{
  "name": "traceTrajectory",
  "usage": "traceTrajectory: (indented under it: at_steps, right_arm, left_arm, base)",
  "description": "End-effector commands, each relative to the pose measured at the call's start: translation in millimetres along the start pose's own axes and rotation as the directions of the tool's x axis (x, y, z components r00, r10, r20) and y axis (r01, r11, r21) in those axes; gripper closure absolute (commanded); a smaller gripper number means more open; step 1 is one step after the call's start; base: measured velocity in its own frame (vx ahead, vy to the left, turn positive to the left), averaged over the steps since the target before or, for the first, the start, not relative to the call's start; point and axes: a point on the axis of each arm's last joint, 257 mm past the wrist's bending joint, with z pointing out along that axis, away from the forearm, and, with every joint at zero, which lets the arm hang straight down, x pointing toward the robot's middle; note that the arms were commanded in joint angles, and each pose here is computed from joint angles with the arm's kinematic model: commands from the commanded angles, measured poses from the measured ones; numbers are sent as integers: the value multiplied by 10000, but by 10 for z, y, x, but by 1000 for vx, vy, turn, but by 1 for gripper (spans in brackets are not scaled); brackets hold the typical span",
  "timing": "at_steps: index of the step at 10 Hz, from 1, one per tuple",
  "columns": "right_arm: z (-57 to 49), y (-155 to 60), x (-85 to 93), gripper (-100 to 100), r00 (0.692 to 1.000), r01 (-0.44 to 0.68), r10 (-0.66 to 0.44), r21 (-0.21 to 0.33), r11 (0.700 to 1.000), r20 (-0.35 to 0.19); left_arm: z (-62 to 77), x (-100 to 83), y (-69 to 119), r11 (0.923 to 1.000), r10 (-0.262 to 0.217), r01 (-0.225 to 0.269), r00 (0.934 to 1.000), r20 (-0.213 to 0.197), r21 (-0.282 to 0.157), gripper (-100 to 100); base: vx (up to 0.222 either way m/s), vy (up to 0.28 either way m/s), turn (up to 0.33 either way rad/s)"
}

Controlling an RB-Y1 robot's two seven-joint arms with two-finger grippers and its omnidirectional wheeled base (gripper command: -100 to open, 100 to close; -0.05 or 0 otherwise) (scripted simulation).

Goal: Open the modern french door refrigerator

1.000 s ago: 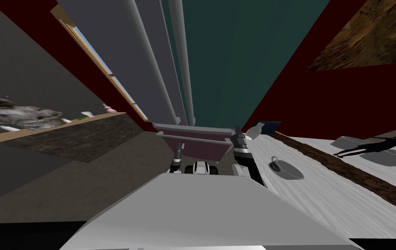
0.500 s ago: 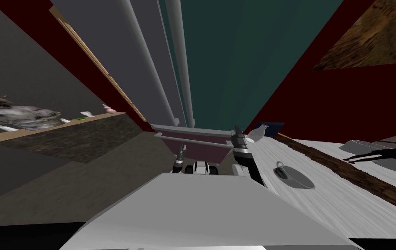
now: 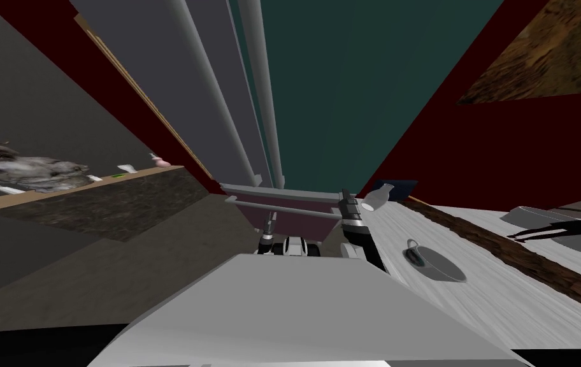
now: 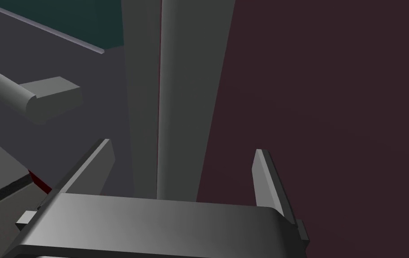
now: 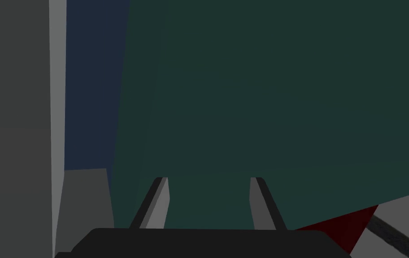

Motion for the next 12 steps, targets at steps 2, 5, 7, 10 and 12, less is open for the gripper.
traceTrajectory:
  at_steps: [2,5,7,10,12]
  right_arm:
    - [0,0,0,0,10000,1,-1,0,10000,1]
    - [0,0,0,0,10000,1,-1,1,10000,1]
    - [0,0,0,0,10000,1,-1,1,10000,1]
    - [-13,-19,2,0,10000,4,-4,56,10000,-10]
    - [-16,-25,3,0,10000,5,-5,73,10000,-14]
  left_arm:
    - [257,12,32,10000,13,-13,10000,35,-26,-100]
    - [160,11,24,10000,9,-9,10000,25,-28,100]
    - [16,11,8,10000,-1,1,10000,8,-30,100]
    - [-60,22,14,9999,-1,1,10000,17,-107,100]
    - [-97,-159,3,9987,456,-464,9984,-322,-223,-100]
  base:
    - [-26,10,-8]
    - [-6,5,-1]
    - [34,-9,21]
    - [13,-6,0]
    - [-4,11,1]
